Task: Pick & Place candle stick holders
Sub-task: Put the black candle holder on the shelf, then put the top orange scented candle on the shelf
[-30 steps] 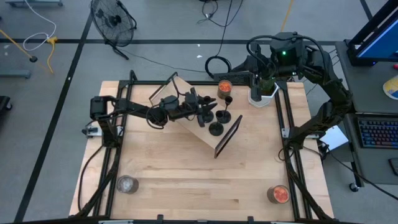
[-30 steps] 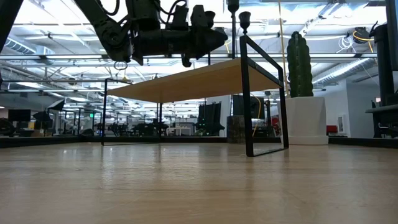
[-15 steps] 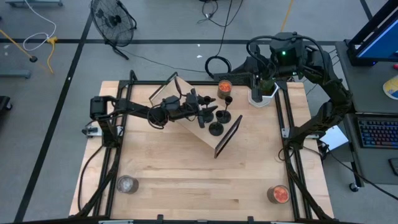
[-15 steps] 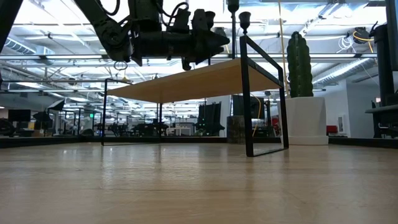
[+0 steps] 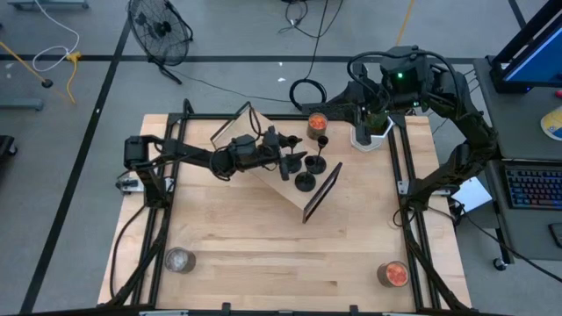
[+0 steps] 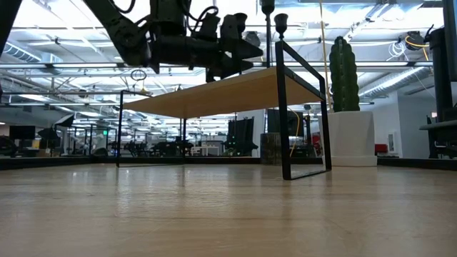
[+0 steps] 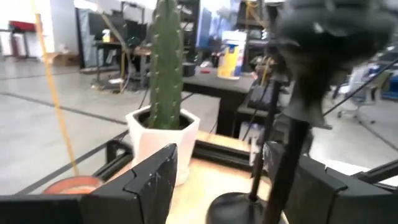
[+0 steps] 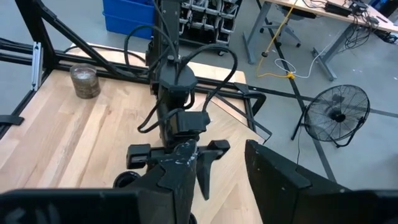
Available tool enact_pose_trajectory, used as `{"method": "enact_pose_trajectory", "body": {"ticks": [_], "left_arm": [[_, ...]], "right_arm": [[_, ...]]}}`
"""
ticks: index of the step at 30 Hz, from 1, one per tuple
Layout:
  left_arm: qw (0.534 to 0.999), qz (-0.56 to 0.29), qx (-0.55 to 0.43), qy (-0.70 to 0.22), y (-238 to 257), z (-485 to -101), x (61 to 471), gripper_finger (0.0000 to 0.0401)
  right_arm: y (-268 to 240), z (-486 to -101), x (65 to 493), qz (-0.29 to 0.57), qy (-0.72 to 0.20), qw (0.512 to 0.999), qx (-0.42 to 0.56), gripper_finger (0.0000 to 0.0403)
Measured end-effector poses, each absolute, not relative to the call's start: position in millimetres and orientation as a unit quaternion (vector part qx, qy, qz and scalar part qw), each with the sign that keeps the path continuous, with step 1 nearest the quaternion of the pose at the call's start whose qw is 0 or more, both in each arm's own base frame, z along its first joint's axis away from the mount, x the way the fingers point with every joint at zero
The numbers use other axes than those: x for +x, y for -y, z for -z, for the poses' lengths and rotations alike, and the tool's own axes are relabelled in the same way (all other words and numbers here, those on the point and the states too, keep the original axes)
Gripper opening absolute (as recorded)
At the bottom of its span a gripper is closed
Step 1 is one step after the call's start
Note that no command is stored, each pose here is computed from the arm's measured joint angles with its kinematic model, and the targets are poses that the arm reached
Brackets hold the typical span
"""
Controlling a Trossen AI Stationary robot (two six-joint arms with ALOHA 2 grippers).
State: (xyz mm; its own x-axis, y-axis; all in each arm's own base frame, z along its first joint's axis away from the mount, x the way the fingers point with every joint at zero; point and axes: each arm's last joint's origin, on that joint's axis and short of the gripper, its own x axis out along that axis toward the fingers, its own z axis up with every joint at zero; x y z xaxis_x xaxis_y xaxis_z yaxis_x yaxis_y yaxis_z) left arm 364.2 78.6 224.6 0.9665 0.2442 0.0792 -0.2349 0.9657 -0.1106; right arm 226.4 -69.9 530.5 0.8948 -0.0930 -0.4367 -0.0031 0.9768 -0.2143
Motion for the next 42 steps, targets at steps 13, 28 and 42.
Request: {"method": "enact_pose_trajectory", "body": {"ticks": [13, 28, 42], "left_arm": [[0.984, -0.141, -0.085, -0.063, -71, -253, 336, 0.0303], [0.955, -0.166, -0.15, -0.195, -59, -280, 278, 0.0322], [0.951, -0.17, -0.169, -0.196, -56, -291, 262, 0.0322]], "right_arm": [[70, -531, 227, 0.015, -0.225, 0.968, -0.112, 0.013], [75, -529, 224, 0.108, -0.257, 0.953, -0.12, 0.013], [137, -530, 207, 0.277, -0.252, 0.924, -0.081, 0.0129]]}}
